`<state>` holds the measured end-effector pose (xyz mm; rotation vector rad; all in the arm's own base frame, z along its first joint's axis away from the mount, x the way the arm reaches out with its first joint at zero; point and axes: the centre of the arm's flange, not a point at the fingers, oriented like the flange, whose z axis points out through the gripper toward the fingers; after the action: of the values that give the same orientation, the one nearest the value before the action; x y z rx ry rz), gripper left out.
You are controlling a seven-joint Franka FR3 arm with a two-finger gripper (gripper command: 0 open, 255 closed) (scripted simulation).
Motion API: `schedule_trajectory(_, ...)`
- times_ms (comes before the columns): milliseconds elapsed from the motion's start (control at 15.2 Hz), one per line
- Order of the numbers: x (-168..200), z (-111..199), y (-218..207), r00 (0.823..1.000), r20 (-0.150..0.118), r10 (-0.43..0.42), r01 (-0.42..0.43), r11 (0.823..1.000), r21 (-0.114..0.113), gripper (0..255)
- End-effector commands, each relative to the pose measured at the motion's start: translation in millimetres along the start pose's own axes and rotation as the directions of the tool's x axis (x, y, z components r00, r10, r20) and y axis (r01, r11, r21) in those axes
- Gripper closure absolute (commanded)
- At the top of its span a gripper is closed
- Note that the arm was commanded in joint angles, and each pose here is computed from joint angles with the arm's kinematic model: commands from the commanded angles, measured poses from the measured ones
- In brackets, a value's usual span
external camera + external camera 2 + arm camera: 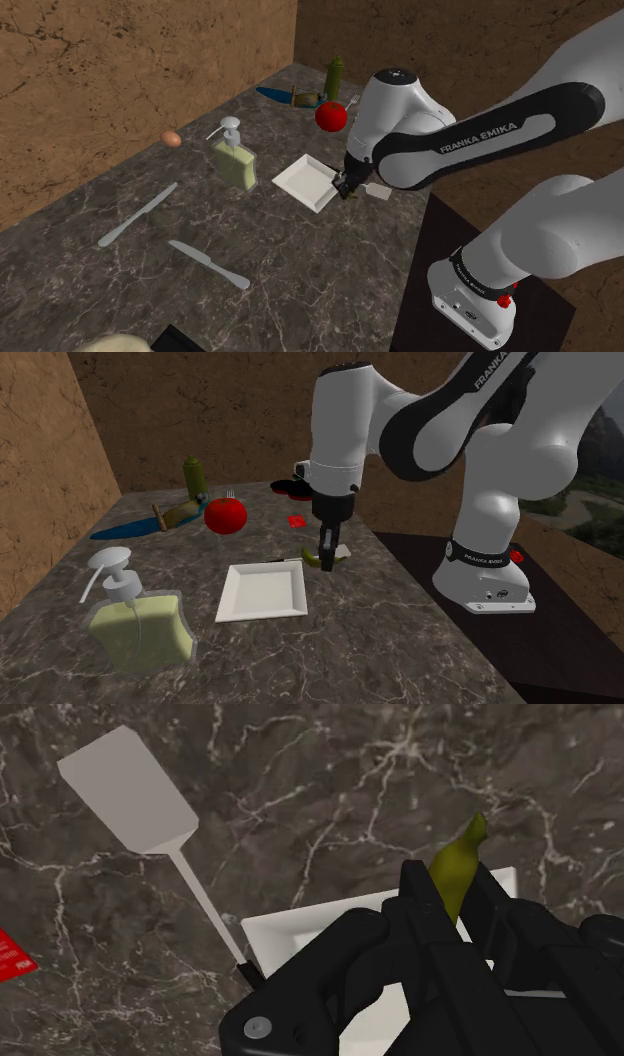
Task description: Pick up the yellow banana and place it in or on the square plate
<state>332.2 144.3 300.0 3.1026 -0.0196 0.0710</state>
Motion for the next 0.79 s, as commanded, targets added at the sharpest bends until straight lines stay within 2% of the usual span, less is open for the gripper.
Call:
schedule_trajectory(0, 28, 4, 1, 1.000, 0.000, 0.000, 0.000, 1.000, 0.001, 255)
schedule_trajectory(462, 120, 11, -1, 1.000, 0.000, 0.000, 0.000, 1.000, 0.001, 255)
schedule_trajectory(528, 143, 12, -2, 1.000, 0.000, 0.000, 0.000, 1.000, 0.001, 255)
schedule_trajectory(726, 142, 28, -2, 1.000, 0.000, 0.000, 0.000, 1.000, 0.001, 255)
